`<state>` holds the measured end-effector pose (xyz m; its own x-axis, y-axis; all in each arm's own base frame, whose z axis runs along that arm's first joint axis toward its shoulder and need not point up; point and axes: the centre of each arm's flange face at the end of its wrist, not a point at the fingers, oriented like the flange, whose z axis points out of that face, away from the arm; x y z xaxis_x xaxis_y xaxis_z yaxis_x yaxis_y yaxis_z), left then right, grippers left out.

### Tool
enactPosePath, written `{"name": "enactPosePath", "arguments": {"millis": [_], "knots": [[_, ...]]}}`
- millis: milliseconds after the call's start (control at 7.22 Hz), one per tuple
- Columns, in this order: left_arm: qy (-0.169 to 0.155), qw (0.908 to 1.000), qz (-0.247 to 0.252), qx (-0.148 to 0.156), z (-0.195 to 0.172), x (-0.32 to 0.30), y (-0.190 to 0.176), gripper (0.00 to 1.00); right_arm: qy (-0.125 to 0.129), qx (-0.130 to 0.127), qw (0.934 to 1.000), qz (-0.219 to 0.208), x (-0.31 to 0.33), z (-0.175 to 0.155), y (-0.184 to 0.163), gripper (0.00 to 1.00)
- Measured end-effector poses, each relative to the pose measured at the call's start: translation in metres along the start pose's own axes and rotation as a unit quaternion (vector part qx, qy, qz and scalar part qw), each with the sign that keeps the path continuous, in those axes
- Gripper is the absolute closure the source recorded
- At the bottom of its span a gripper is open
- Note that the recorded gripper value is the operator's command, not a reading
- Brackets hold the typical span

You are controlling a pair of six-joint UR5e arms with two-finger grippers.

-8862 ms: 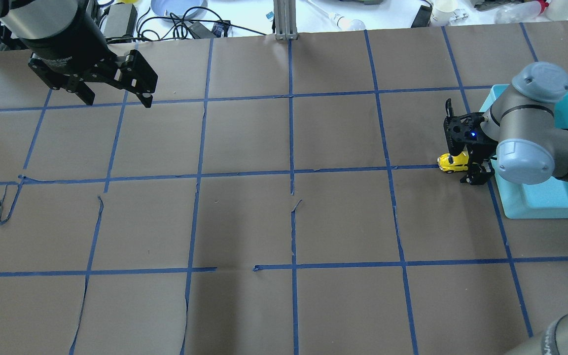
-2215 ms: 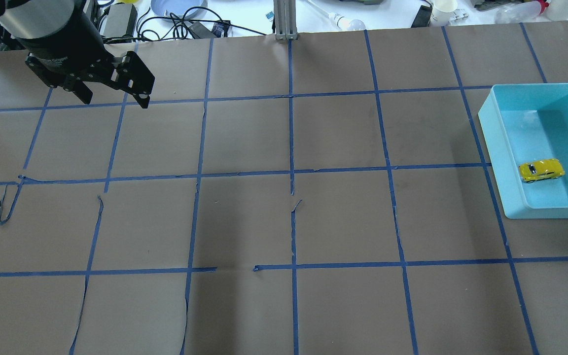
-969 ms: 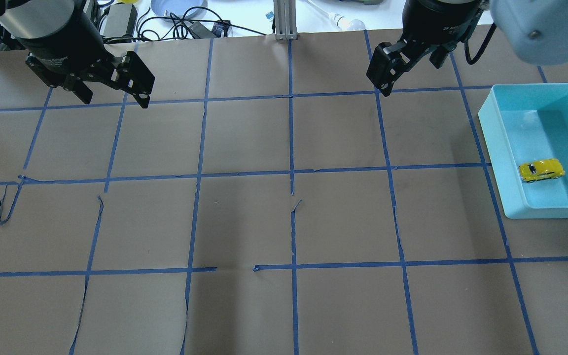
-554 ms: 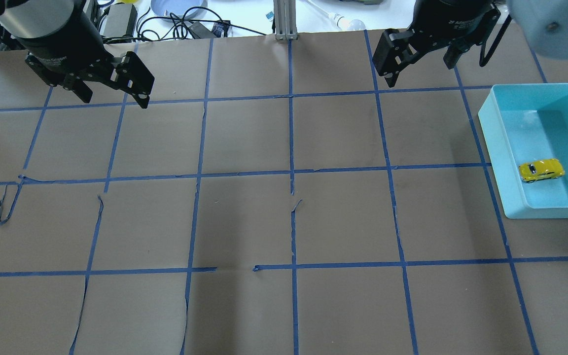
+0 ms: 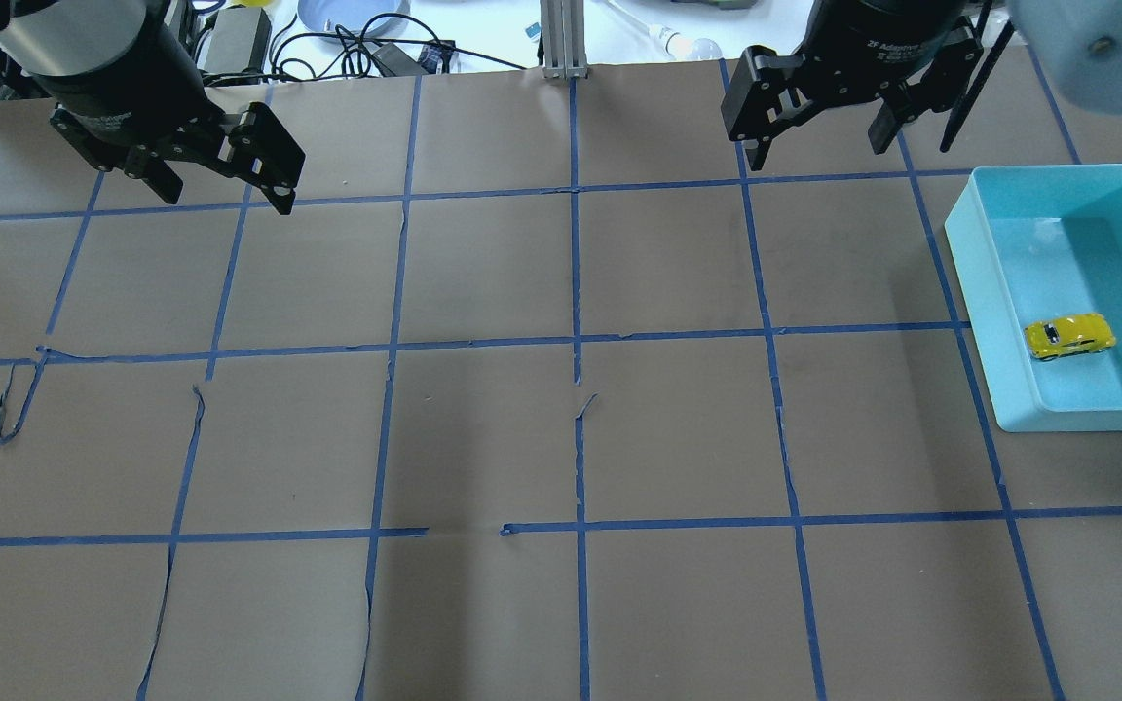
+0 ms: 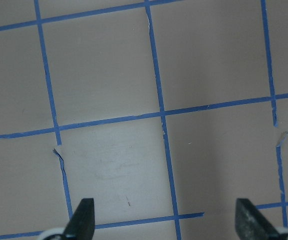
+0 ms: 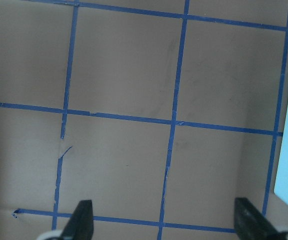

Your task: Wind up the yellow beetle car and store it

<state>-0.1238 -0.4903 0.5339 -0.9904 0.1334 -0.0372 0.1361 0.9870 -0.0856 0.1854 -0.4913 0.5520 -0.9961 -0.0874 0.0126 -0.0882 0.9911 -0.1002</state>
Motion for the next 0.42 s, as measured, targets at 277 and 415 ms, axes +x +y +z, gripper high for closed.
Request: {"name": "enactPosePath", "arguments": {"millis": [277,415], "knots": [[0.0,1.0,-0.001,0.001,-0.0005,-0.0015,-0.0003,0.0,-0.003,0.0,1.0,0.004,-0.0012,0.0,0.0002,0.0],[0.0,1.0,-0.001,0.001,-0.0006,-0.0018,-0.0004,0.0,-0.003,0.0,1.0,0.003,-0.0016,0.0,0.0003,0.0]]}}
